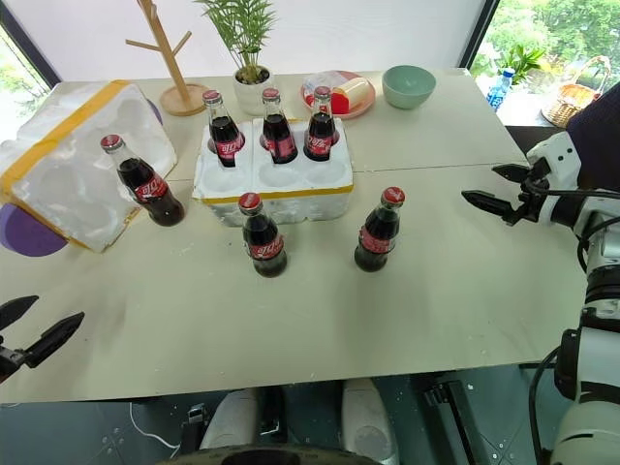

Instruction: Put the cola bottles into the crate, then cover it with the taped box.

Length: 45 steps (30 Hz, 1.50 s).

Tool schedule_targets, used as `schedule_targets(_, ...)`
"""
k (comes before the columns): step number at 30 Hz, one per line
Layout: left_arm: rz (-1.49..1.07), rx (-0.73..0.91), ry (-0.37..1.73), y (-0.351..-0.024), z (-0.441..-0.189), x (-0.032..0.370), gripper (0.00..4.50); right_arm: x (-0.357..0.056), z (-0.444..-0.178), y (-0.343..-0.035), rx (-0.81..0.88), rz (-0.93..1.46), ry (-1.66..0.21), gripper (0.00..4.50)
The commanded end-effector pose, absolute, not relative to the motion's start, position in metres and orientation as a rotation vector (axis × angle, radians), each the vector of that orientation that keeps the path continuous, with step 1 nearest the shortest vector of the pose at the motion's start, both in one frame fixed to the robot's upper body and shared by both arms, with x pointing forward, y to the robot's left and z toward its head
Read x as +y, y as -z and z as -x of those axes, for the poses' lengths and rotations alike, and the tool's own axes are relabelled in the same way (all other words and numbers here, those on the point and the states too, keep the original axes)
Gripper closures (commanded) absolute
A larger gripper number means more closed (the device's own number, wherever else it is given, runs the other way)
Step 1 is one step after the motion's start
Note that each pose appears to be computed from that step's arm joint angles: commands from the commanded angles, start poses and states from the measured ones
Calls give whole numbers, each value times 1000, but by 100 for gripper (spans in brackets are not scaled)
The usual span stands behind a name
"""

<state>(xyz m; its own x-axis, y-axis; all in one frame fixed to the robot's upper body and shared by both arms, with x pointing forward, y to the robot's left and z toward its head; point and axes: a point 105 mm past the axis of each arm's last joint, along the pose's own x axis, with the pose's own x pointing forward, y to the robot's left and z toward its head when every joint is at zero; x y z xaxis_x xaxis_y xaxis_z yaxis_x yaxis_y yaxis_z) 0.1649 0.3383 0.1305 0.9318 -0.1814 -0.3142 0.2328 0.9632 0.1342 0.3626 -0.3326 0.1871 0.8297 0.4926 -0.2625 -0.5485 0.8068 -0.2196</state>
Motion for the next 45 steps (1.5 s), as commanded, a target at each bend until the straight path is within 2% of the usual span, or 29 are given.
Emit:
schedule_targets(1,-209,263,214,-142,-167,338,5,-336,-363,-204,145,317,-544,0)
schedule_targets(18,-150,250,223,-144,-172,335,5,-335,-363,-200,148,273,-558,0)
schedule_targets(22,-160,185,258,-156,-184,320,5,-331,-361,-209,140,275,-592,0)
schedule_targets(27,-161,129,299,-166,-210,300,5,-312,-339,-246,122,237,-798,0)
schedule_targets(30,-150,63,279,-175,-243,295,5,-286,-316,-282,104,245,-988,0)
schedule_targets(32,-149,31,275,-181,-262,290,5,-271,-306,-296,102,259,-1070,0)
schedule_targets(37,-169,-20,263,-189,-300,280,5,-240,-281,-310,111,270,-1234,0)
schedule_targets(40,-181,-30,252,-191,-320,279,5,-228,-278,-314,96,265,-1258,0)
schedule_targets(45,-177,-39,228,-191,-338,278,5,-220,-278,-312,84,261,-1254,0)
